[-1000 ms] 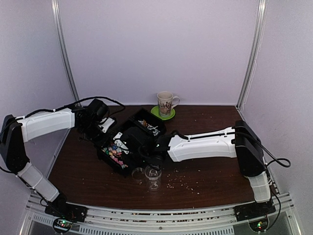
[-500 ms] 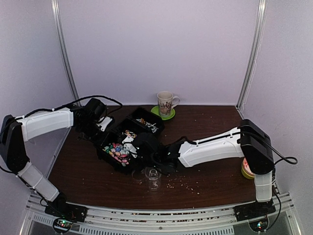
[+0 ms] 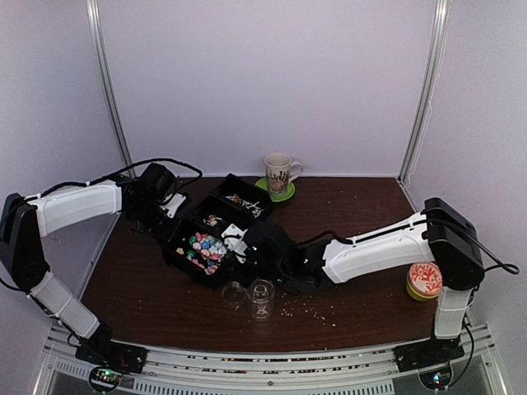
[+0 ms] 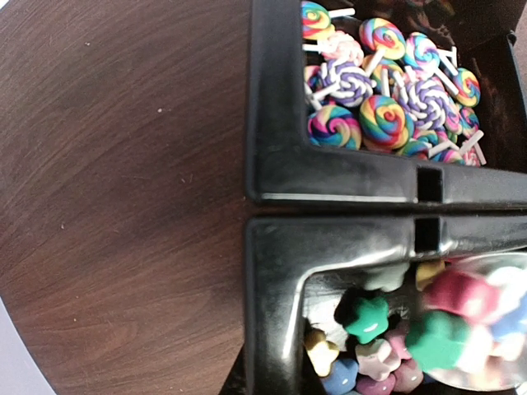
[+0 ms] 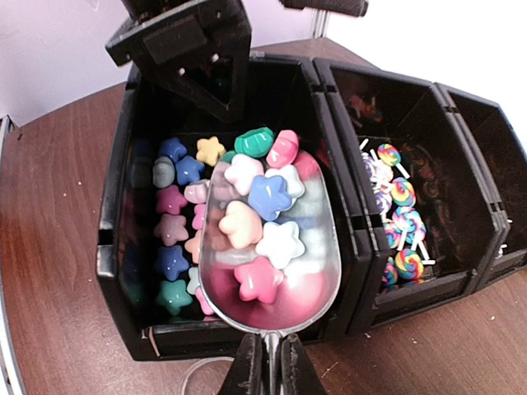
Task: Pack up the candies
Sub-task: Scoop the fake candies from the storage box, then place the plate at the center of the board.
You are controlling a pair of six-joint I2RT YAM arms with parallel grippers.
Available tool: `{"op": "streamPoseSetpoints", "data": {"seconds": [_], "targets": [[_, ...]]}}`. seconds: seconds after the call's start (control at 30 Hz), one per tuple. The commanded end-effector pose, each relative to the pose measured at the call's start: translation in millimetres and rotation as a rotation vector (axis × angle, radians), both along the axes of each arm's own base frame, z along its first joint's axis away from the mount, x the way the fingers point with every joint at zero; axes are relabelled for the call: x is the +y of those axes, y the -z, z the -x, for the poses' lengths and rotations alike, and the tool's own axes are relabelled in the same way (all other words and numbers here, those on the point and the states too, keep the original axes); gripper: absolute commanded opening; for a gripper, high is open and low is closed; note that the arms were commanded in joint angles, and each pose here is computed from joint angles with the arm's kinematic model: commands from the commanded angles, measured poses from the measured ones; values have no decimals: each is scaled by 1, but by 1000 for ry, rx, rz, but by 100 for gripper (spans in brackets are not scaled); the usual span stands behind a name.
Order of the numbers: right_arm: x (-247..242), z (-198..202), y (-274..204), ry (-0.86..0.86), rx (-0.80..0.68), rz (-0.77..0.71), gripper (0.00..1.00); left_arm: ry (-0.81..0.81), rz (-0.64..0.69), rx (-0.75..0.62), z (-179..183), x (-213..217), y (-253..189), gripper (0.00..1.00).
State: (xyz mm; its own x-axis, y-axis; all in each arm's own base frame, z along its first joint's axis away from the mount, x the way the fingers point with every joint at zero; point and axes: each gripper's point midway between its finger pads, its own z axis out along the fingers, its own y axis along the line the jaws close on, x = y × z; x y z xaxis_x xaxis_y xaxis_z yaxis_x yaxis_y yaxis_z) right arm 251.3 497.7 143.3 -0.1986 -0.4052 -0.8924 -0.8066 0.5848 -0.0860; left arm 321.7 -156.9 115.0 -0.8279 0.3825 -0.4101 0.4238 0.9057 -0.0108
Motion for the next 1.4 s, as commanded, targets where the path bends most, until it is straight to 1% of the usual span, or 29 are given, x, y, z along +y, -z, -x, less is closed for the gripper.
{"op": "streamPoseSetpoints", "data": {"seconds": [0.0,0.43,0.9,1.37], "targets": [[-5,-8,-46,25,-65,-134,0,-7,169,-216,-44,-26,-54,0],[-31,-6,-78,44,-140,-214,0,-68,160,-209,-53,-7,-50,0],[-78,0,-116,109,-233,-230,0,-108,135,-168,-62,9,-33,0],[-118,11,-134,148,-255,-265,0,-121,77,-136,-66,19,-15,0]]}}
